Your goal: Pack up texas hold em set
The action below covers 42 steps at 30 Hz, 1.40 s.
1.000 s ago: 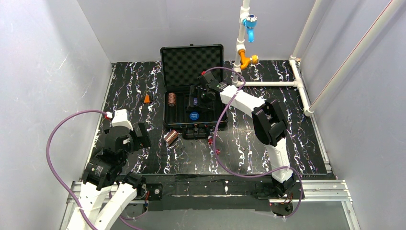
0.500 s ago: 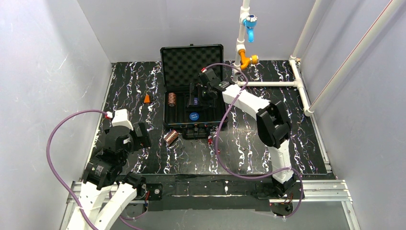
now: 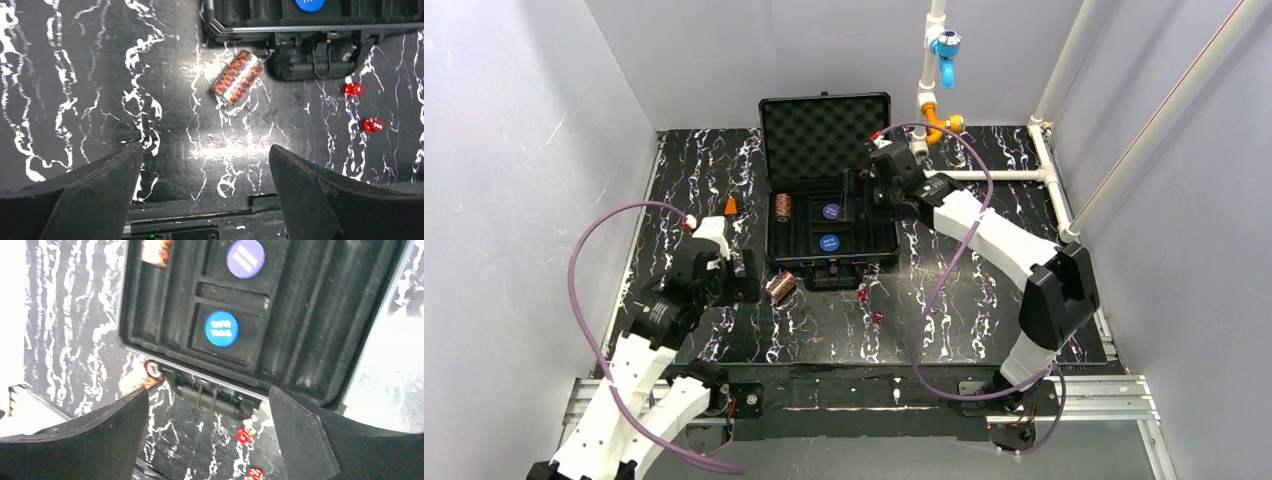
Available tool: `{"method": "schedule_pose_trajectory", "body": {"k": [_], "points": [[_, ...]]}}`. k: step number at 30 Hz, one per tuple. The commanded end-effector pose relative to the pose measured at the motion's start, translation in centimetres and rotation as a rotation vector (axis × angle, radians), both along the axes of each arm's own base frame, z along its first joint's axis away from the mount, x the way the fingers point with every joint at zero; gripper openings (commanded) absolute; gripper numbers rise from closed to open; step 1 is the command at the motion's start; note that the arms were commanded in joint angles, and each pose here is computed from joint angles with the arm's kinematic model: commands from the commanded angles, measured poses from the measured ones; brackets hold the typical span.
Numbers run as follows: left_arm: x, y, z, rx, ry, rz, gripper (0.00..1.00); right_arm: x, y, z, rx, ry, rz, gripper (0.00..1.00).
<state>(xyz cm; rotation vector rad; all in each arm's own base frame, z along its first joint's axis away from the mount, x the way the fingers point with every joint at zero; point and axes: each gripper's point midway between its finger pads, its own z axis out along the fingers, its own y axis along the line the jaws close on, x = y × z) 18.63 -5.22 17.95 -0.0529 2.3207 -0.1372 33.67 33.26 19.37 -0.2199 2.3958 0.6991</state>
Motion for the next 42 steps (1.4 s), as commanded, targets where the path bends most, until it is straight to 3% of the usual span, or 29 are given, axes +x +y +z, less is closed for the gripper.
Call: {"method": "schedule_pose_trajectory", "body": {"k": [1, 7, 16, 22, 33, 42], "points": [[0.0, -2.2, -0.7, -0.045, 0.062, -0.116, 0.98, -0.9, -2.3, -0.4, -0.052, -0.050, -0.021, 0.97], [0.7, -2.8, -2.1, -0.030, 0.155, -0.119, 1.00, -2.5, -5.0, -1.3, -0.105, -0.071, -0.037, 1.00], [2.1, -5.1, -6.0, -0.110, 0.299, -0.047, 0.99, -4.3, -8.1, -1.9, -0.169, -0.101, -0.049, 1.00], [2.7, -4.8, -8.8, -0.054, 0.378, 0.023, 0.99, -5.3, -9.3, -2.3, -0.188, -0.099, -0.047, 1.00], [3.6, -4.3, -11.5, 0.040, 0.447, 0.055, 0.99, -5.8, -9.5, -2.8, -0.186, -0.085, -0.041, 1.00], [5.4, -5.5, -13.4, 0.062, 0.459, 0.012, 0.94, -6.0, -9.5, -3.2, -0.191, -0.073, -0.030, 1.00]]}}
